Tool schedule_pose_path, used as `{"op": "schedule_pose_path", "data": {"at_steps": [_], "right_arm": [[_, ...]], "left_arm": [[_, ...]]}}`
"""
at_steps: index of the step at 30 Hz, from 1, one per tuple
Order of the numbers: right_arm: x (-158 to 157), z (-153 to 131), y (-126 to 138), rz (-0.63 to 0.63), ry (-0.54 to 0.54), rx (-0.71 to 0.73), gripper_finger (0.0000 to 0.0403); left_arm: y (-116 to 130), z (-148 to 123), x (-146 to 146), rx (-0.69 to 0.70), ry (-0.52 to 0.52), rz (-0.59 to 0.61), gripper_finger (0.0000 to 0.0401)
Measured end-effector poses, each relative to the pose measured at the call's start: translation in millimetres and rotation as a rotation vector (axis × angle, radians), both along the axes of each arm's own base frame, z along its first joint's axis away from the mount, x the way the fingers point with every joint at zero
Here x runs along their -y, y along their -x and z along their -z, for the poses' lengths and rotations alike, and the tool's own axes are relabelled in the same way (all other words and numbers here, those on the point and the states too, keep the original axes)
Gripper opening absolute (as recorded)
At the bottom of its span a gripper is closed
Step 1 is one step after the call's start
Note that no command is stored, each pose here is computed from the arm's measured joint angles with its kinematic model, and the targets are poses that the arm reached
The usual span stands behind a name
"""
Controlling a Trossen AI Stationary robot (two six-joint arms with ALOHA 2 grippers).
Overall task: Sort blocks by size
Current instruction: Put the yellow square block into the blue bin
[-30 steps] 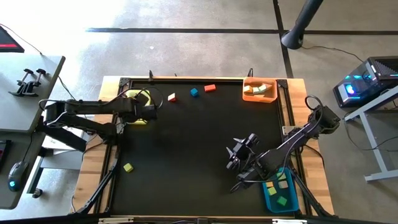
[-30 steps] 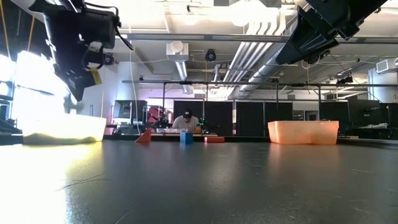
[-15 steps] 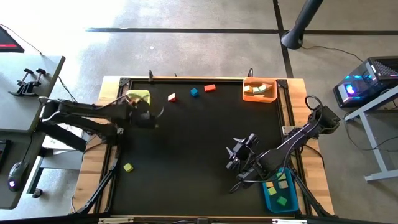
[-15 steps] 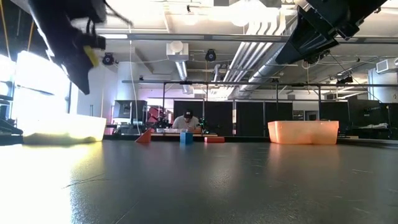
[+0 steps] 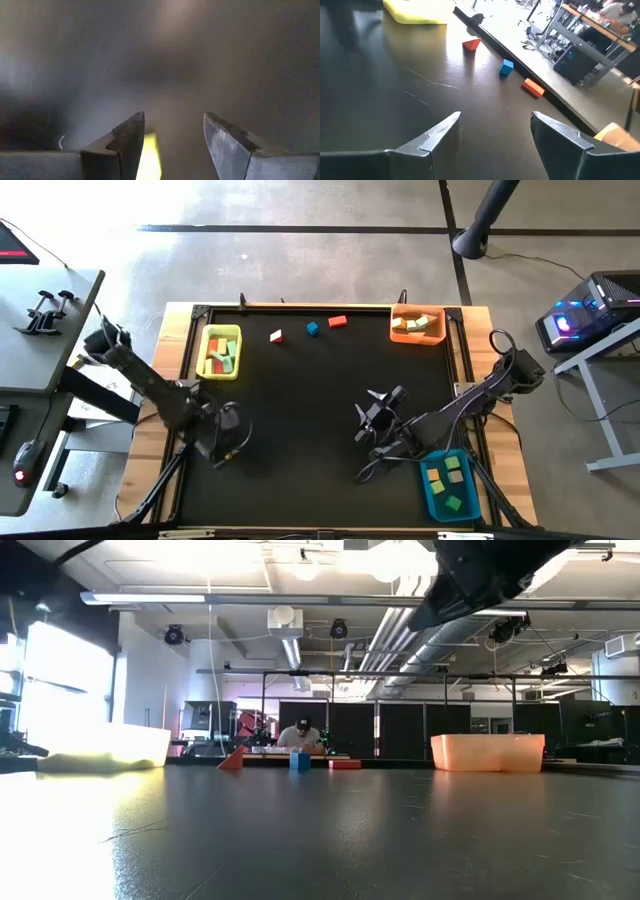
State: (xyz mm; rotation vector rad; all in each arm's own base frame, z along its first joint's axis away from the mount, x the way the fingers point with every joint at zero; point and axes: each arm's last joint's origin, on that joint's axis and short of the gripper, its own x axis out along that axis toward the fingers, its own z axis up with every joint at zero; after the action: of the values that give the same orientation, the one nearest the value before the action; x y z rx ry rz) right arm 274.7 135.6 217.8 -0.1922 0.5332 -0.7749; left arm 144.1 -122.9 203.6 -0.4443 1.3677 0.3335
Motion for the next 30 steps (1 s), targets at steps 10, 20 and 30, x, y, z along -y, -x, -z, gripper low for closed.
{"op": "schedule_pose_path", "data": {"at_steps": [10, 20, 30], "right_arm": [[8.7, -0.3, -5.9, -0.004, 0.036, -0.051, 0.0232], [8.5, 0.0, -6.0, -0.009, 0.026, -0.058, 0.0232], [7.9, 0.5, -6.0, -0.011, 0.002, -0.054, 0.0232]], "left_arm": [[19.3, 24.0, 25.2, -0.234, -0.053, -0.153, 0.0188], [28.4, 24.0, 26.0, -0.263, -0.089, -0.266, 0.0188], [37.4, 62.5, 18.2, -0.303, 0.007, -0.287, 0.0188]]}}
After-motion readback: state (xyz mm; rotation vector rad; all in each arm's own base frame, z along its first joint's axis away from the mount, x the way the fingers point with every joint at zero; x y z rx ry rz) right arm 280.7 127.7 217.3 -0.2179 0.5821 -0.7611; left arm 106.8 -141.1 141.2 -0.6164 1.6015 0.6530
